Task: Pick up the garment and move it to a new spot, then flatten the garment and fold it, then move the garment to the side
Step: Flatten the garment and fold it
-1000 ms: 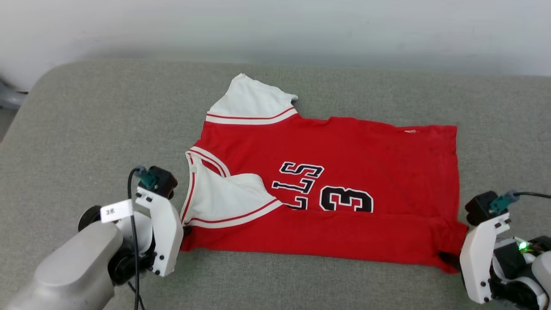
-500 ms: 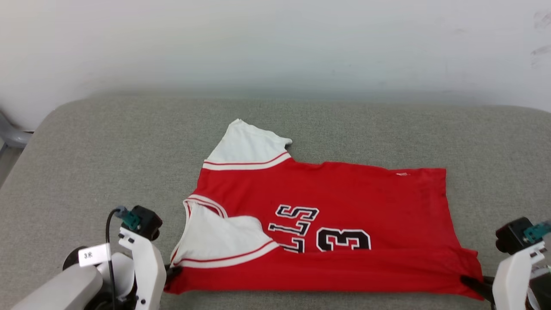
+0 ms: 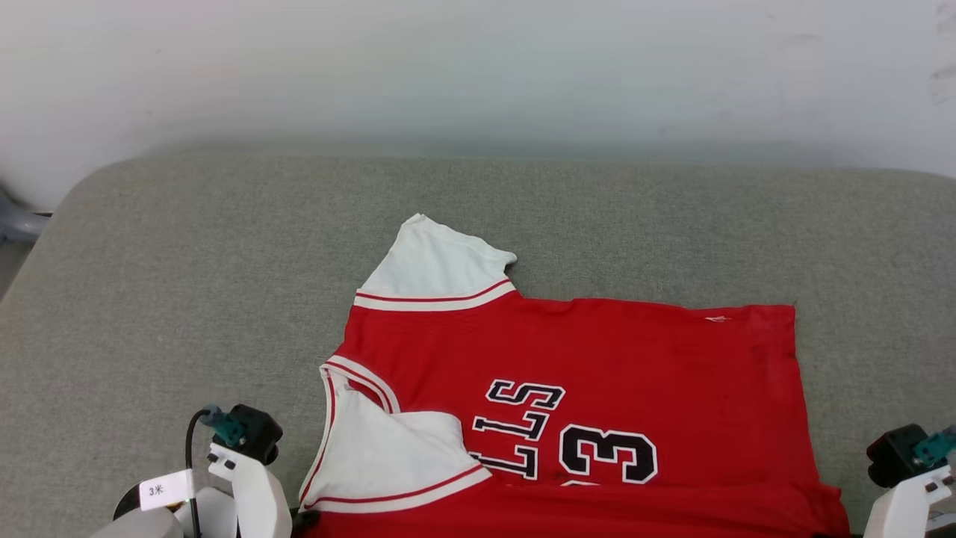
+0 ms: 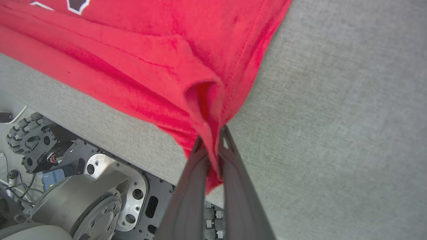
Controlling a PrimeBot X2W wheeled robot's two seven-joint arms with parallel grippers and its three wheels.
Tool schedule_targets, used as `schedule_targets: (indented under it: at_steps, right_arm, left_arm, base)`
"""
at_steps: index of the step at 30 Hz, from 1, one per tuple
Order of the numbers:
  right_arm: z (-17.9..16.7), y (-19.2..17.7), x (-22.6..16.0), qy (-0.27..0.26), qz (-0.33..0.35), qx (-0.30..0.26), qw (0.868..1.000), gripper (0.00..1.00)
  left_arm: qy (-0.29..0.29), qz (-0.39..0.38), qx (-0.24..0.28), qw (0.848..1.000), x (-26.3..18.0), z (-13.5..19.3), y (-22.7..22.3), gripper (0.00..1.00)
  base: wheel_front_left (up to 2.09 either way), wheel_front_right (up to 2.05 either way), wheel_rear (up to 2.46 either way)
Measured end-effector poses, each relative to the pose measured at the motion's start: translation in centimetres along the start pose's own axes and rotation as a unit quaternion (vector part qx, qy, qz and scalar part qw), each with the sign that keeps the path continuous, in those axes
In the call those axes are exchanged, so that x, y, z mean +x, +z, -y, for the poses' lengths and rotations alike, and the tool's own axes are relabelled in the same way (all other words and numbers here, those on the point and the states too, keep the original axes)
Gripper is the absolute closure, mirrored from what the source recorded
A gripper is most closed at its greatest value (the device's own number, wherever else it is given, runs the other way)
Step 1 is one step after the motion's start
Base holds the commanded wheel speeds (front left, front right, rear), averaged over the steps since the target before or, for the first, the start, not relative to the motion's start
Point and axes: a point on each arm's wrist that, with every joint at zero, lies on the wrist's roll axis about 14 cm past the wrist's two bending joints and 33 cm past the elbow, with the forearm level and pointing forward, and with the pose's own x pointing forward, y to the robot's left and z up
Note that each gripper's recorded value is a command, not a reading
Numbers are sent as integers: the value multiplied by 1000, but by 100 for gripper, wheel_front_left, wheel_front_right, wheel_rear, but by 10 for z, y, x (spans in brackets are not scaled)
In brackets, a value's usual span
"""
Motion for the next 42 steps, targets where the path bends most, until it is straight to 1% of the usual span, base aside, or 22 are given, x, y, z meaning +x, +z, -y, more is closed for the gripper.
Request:
schedule_targets:
  at_steps: [7, 8, 9, 10, 14, 16, 18, 20, 22, 26, 28, 30, 31, 32, 33, 36, 40, 42]
  right_arm:
    - [-1, -18, 16, -3, -27, 18, 999, 100]
    - [-2, -19, 18, -3, -25, 20, 999, 85]
    - [-2, -18, 19, -3, -20, 22, 1000, 50]
    - [-3, -17, 19, -3, -12, 24, 1000, 0]
    - [-4, 0, 15, -6, 40, 28, 999, 0]
    - [-2, 15, 10, -11, 79, 27, 996, 0]
    - [-1, 30, 2, -15, 124, 25, 992, 0]
    - [1, 49, -7, -24, 176, 25, 984, 0]
    - [5, 69, -18, -37, 237, 26, 970, 0]
    - [8, 99, -37, -61, 332, 25, 941, 0]
    - [9, 109, -45, -73, 368, 22, 927, 0]
    - [7, 119, -52, -79, 400, 23, 913, 0]
    - [6, 125, -55, -83, 415, 21, 906, 0]
    - [5, 132, -59, -87, 437, 23, 895, 0]
    - [4, 135, -60, -89, 447, 25, 890, 0]
    - [2, 141, -59, -93, 462, 29, 881, 0]
    - [4, 146, -51, -98, 463, 31, 880, 0]
    - [7, 147, -45, -103, 458, 32, 882, 0]
  left_arm:
    - [6, -18, -28, 999, 11, -7, -16, 100]
    - [9, -18, -29, 999, 11, -8, -17, 85]
    - [11, -15, -30, 999, 11, -9, -17, 0]
    - [15, -8, -29, 999, 11, -10, -16, 0]
    - [26, 14, -26, 999, 4, -15, -10, 0]
    - [31, 31, -20, 999, -2, -17, -3, 0]
    - [28, 57, -22, 998, -9, -16, 9, 0]
    - [36, 101, -22, 994, -18, -21, 32, 0]
    - [58, 145, -6, 988, -31, -32, 60, 0]
    - [73, 202, 16, 977, -42, -39, 102, 0]
    - [77, 231, 25, 970, -46, -42, 127, 0]
    - [88, 252, 47, 963, -48, -46, 151, 0]
    - [89, 259, 52, 960, -47, -47, 162, 0]
    - [82, 270, 51, 958, -41, -46, 182, 0]
    - [77, 270, 53, 958, -36, -45, 191, 0]
    - [73, 264, 60, 960, -22, -48, 217, 0]
    - [58, 225, 56, 971, 7, -51, 240, 0]
    - [54, 198, 56, 977, 23, -53, 250, 0]
  base:
    - [0, 0, 0]
    - [0, 0, 0]
    - [0, 0, 0]
    - [0, 0, 0]
    - [0, 0, 0]
    - [0, 0, 0]
    - [0, 0, 0]
    - [0, 0, 0]
    - [0, 0, 0]
    - [0, 0, 0]
    - [0, 0, 0]
    - [0, 0, 0]
    - [0, 0, 0]
    - [0, 0, 0]
    - [0, 0, 0]
    - [0, 0, 0]
    - [0, 0, 0]
    - [0, 0, 0]
